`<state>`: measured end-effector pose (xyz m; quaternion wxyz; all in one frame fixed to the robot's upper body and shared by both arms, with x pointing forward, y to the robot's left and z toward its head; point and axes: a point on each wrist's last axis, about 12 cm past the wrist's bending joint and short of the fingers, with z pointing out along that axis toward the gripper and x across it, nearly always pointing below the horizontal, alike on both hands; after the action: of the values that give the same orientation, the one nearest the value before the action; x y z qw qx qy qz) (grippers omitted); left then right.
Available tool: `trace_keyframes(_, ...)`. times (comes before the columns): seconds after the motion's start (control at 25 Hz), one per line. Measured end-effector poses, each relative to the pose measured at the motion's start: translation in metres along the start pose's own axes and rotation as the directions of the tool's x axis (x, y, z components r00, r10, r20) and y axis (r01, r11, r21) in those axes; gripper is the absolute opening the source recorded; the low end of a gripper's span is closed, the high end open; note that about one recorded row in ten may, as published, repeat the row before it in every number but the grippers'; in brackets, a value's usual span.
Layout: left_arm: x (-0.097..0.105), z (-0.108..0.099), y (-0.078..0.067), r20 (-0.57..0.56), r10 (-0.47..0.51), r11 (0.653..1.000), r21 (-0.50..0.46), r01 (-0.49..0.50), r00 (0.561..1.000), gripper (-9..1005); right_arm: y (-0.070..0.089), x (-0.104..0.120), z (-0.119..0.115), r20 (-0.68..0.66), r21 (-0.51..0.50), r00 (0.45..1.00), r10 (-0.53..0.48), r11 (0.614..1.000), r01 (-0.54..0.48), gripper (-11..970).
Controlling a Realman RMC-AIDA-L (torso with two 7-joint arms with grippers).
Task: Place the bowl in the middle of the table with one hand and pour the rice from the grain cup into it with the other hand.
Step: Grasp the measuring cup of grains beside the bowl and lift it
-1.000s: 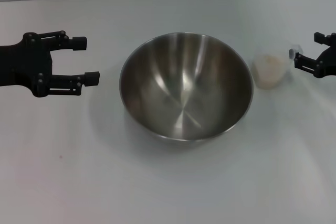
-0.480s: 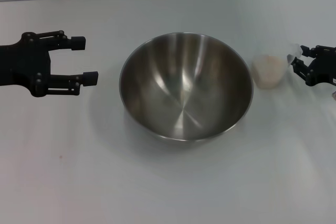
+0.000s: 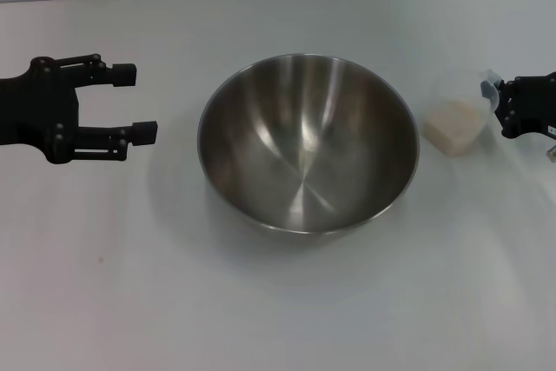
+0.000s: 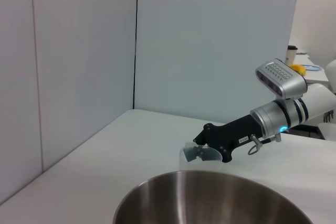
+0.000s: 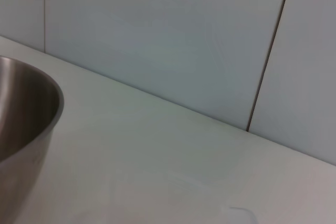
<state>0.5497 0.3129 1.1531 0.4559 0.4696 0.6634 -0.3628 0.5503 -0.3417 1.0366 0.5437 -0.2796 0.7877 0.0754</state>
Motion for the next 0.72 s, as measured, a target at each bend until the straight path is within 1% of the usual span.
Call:
trace_keyframes(0.36, 0.0023, -0.0013, -0.0005, -0.014, -0.003, 1.0, -0.001, 0.003, 1.0, 842, 0.0012, 0.0007, -0.0006, 0.005, 0.005, 1.0, -0.006, 1.0, 0.006, 12)
trace_keyframes(0.56, 0.0018, -0.0016, -0.0001, -0.013, -0.002, 1.0, -0.002, 0.002, 1.0, 842, -0.0003, -0.0024, -0.0013, 0.058, 0.046, 0.998, -0.029, 0.999, 0.026, 13)
trace_keyframes(0.72, 0.0015, -0.0017, -0.0002, -0.011, -0.003, 1.0, 0.0, 0.003, 1.0, 842, 0.0003, -0.0058, -0.0017, 0.098, 0.048, 0.995, -0.017, 0.999, 0.012, 15)
